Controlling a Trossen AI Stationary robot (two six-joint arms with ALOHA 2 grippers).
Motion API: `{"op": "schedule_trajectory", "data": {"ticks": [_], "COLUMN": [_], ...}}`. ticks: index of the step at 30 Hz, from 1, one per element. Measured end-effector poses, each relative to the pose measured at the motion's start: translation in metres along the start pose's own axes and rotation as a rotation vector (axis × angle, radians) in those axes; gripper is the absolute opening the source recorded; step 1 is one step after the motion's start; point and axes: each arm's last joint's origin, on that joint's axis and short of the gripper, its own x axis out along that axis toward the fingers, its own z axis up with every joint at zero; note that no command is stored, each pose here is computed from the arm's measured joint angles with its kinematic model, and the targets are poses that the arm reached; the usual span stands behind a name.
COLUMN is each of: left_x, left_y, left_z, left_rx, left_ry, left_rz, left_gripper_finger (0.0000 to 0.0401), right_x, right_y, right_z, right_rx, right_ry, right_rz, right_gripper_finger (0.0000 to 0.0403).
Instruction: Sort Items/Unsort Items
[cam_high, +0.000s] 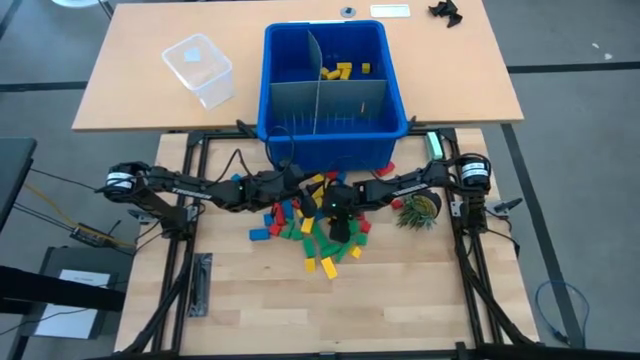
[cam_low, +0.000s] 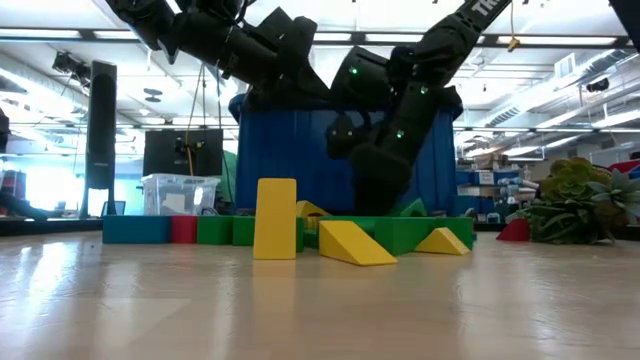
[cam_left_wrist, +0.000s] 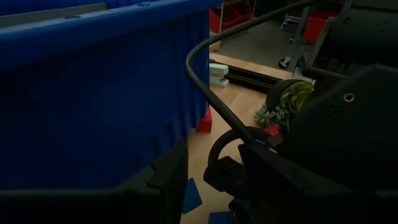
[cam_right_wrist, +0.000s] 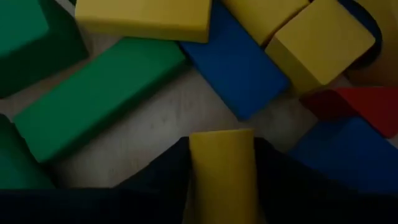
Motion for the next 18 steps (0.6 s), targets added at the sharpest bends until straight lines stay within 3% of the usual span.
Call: {"op": "schedule_trajectory", "data": {"ticks": [10,18], "left_x": [0.0,-0.001], "left_y": [-0.001,-0.001], "left_z": [0.001,0.003], "left_rx": [-0.003,-0.007], "left_ry": [-0.004,-0.013], "left_rz": [-0.013,-0.015], "left_gripper_finger": [0.0168,0.0168], "right_x": [-0.015,-0.092], "right_y": [0.0,0.001], "right_z": [-0.001,0.013], "right_rx": [-0.062,-0.084], "right_ry": [0.008,-0.16], "right_rz": [-0.047,-0.04], "right_gripper_finger": [0.0129,0.0129]}}
